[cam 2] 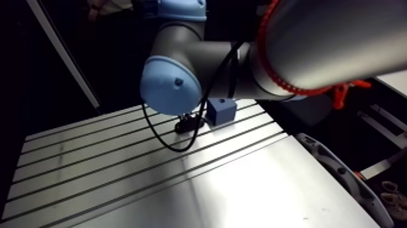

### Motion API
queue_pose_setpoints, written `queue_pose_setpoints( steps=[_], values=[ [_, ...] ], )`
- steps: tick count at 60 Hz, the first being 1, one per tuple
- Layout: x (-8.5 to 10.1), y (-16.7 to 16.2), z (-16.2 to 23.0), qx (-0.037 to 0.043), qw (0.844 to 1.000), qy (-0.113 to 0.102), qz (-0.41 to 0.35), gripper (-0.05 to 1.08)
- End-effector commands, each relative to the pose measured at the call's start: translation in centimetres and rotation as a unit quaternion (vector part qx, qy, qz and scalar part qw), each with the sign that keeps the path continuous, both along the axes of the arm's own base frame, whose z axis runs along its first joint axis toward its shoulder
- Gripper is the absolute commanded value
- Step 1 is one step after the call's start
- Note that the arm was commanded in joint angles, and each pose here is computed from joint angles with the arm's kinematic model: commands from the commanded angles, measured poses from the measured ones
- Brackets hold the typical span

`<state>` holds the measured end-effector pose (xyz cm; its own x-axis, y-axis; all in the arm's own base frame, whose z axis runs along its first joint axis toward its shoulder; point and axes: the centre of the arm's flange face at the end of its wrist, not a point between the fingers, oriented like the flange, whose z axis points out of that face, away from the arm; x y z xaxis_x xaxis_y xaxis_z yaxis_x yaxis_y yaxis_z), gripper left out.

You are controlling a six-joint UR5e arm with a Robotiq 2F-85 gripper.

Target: Pick up the M10 bolt and insert it into the hex recess until seated.

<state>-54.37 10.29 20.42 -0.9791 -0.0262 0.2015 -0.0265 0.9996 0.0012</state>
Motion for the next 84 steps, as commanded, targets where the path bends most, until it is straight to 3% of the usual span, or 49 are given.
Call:
queue_pose_setpoints(
  steps=[1, 11, 19, 23, 25, 26, 27, 30, 31, 32, 33, 34, 37, 42, 44, 45, 46, 47, 48, 49, 50, 51, 53, 60, 67, 74, 80, 84],
  values=[
    [-0.3, 0.1, 1.2, 0.0024, 1.000, 0.009, 0.001, 0.78],
    [-0.7, -0.1, 3.6, 0.0053, 1.000, 0.022, 0.003, 0.80],
    [-1.5, -0.2, 7.2, 0.0001, 1.000, 0.018, 0.003, 0.85],
    [-1.8, 0.0, 9.1, -0.0061, 1.000, 0.005, 0.003, 0.85],
    [-2.3, 0.3, 11.0, -0.0132, 1.000, -0.017, 0.003, 0.86],
    [-2.3, 0.3, 11.0, -0.0132, 1.000, -0.017, 0.003, 0.86],
    [-2.5, 0.5, 11.8, -0.0197, 0.999, -0.031, 0.002, 0.86],
    [-2.7, 0.6, 12.4, -0.0253, 0.999, -0.046, 0.002, 0.86],
    [-2.9, 0.7, 13.0, -0.0316, 0.998, -0.062, 0.002, 0.86],
    [-2.9, 0.7, 13.0, -0.0316, 0.998, -0.062, 0.002, 0.86],
    [-3.0, 0.8, 13.5, -0.0369, 0.997, -0.075, 0.002, 0.87],
    [-3.0, 0.8, 13.5, -0.0369, 0.997, -0.075, 0.002, 0.87],
    [-3.1, 1.0, 14.5, -0.0398, 0.994, -0.101, 0.002, 0.87],
    [-3.2, 1.5, 15.2, -0.0353, 0.992, -0.121, 0.002, 0.87],
    [-3.2, 2.0, 15.7, -0.0201, 0.990, -0.142, 0.002, 0.87],
    [-3.2, 2.0, 15.7, -0.0201, 0.990, -0.142, 0.002, 0.87],
    [-3.2, 2.4, 15.7, -0.0111, 0.988, -0.153, 0.002, 0.87],
    [-3.2, 2.4, 15.7, -0.0111, 0.988, -0.153, 0.002, 0.87],
    [-3.1, 2.7, 15.7, -0.0009, 0.986, -0.164, 0.005, 0.87],
    [-3.1, 2.7, 15.7, -0.0009, 0.986, -0.164, 0.005, 0.87],
    [-3.0, 3.0, 15.8, 0.0095, 0.985, -0.172, 0.010, 0.87],
    [-3.0, 3.0, 15.8, 0.0095, 0.985, -0.172, 0.010, 0.87],
    [-3.0, 3.5, 16.2, 0.0187, 0.983, -0.182, 0.026, 0.87],
    [-3.0, 4.3, 16.3, 0.0142, 0.981, -0.192, 0.039, 0.87],
    [-2.8, 6.5, 15.8, 0.0031, 0.978, -0.208, 0.029, 0.87],
    [-3.0, 7.6, 15.6, 0.0020, 0.977, -0.210, 0.029, 0.87],
    [-3.0, 10.9, 15.0, -0.0023, 0.978, -0.207, 0.024, 0.87],
    [-2.9, 12.1, 15.0, -0.0009, 0.979, -0.205, 0.015, 0.87]
  ],
)
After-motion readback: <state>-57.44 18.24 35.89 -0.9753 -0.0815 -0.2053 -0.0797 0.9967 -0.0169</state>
